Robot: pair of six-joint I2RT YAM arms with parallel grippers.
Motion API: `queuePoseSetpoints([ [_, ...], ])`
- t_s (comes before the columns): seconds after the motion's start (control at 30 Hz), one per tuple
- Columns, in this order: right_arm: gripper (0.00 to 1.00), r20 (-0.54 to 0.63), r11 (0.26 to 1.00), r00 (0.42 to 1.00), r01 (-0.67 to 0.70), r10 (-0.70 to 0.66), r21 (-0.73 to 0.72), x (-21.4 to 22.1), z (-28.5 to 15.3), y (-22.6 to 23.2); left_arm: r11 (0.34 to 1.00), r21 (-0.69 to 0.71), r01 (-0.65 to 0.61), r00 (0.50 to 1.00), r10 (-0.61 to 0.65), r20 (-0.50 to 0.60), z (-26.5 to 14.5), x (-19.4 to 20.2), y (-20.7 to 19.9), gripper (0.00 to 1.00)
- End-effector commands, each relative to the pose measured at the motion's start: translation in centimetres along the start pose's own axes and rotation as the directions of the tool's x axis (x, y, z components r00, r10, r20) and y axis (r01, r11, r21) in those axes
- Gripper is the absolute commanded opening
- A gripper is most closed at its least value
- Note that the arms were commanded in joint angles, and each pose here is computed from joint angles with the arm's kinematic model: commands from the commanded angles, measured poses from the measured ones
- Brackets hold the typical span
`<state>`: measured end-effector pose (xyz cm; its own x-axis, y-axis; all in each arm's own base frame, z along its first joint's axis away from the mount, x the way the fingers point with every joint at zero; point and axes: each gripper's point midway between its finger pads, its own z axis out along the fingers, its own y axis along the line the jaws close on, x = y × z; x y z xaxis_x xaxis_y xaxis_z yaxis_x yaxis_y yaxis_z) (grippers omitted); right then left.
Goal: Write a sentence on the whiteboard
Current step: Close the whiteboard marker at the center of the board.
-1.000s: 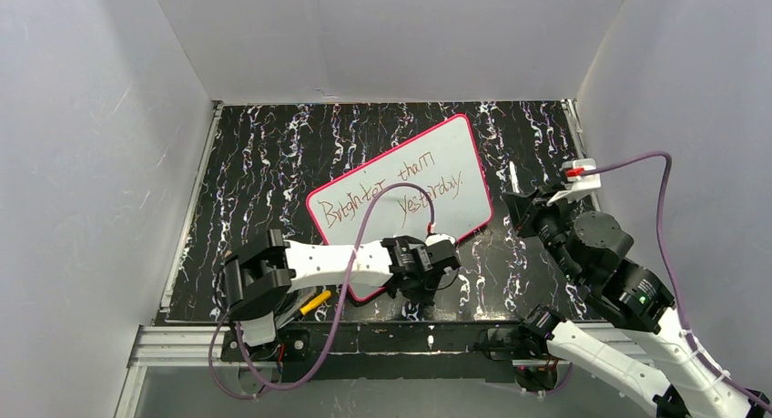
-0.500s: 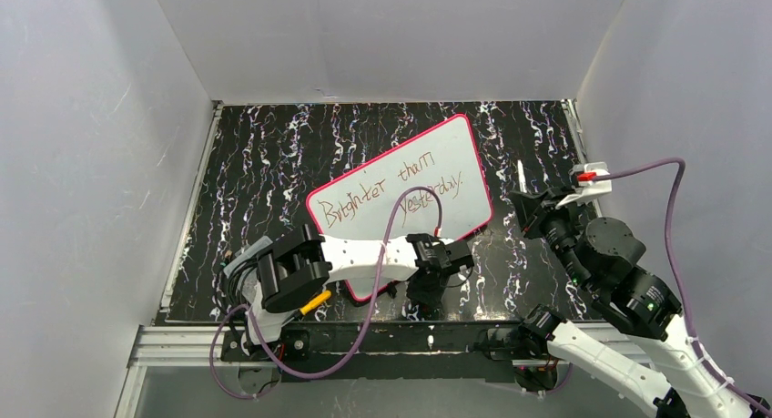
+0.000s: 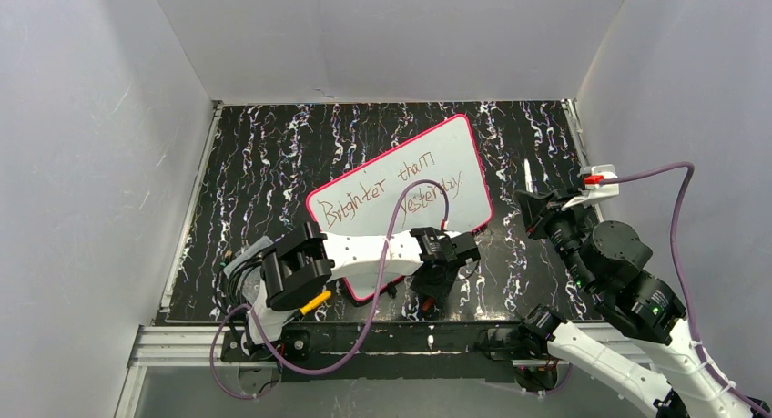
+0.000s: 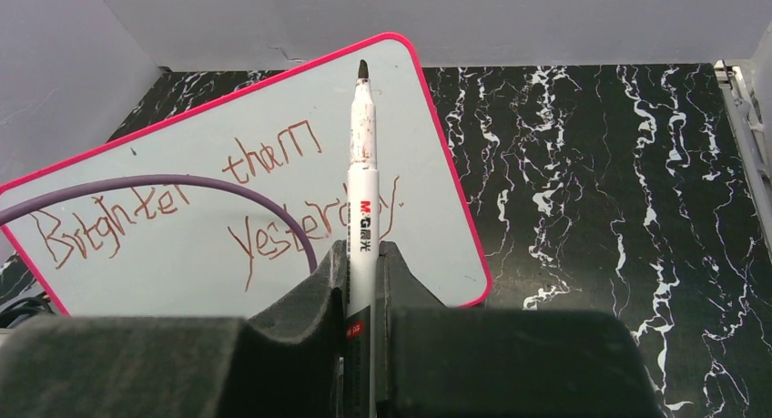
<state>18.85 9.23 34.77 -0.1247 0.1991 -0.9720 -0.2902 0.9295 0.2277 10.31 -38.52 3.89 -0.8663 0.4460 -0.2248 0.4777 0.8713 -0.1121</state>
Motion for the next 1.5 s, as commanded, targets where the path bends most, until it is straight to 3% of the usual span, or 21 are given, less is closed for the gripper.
queuePoseSetpoints([
  [0.0,0.01,0.078,0.999,0.996,-0.033,0.033,0.007,-2.8,-0.8,-0.3,0.999,-0.037,-0.010,1.000,0.009,-0.016,0.2,0.2,0.6,0.38],
  [0.37,0.01,0.073,0.999,0.997,-0.038,0.038,-0.001,-2.5,-0.5,0.0,0.998,-0.058,-0.031,0.998,0.028,-0.049,1.4,0.5,0.8,0.35],
  [0.57,0.01,0.078,0.999,0.996,-0.041,0.041,0.002,-2.7,-0.5,0.0,0.995,-0.092,-0.036,0.998,0.031,-0.056,1.5,0.8,1.5,0.23],
  [0.7,0.01,0.080,0.999,0.996,-0.042,0.041,0.006,-2.8,-0.7,-0.2,0.995,-0.097,-0.025,0.999,0.021,-0.042,0.9,0.9,1.9,0.10],
  [0.8,0.01,0.076,0.999,0.996,-0.037,0.037,0.004,-2.7,-0.6,-0.1,0.996,-0.084,-0.010,1.000,0.011,0.001,-0.2,0.3,1.9,0.00],
  [0.97,0.01,0.046,1.000,0.999,-0.018,0.018,-0.008,-2.2,-0.5,0.2,0.998,0.054,0.045,0.983,-0.054,0.178,-5.3,-4.1,0.8,0.00],
  [1.1,0.01,0.005,0.999,1.000,0.006,-0.005,-0.048,-1.3,-0.2,1.1,0.980,0.195,0.049,0.931,-0.116,0.345,-11.9,-8.9,0.2,0.00],
  [1.3,0.01,-0.045,0.986,0.998,0.025,-0.033,-0.166,0.0,0.0,3.3,0.931,0.362,0.050,0.825,-0.243,0.510,-19.9,-14.6,1.5,0.00],
  [1.4,0.01,-0.064,0.969,0.997,0.025,-0.042,-0.247,0.8,0.0,4.8,0.895,0.439,0.072,0.746,-0.341,0.573,-23.3,-16.8,3.1,0.00],
  [1.47,0.01,-0.085,0.950,0.995,0.024,-0.052,-0.310,1.7,0.1,6.0,0.859,0.506,0.081,0.665,-0.425,0.614,-26.0,-18.3,4.3,0.00],
])
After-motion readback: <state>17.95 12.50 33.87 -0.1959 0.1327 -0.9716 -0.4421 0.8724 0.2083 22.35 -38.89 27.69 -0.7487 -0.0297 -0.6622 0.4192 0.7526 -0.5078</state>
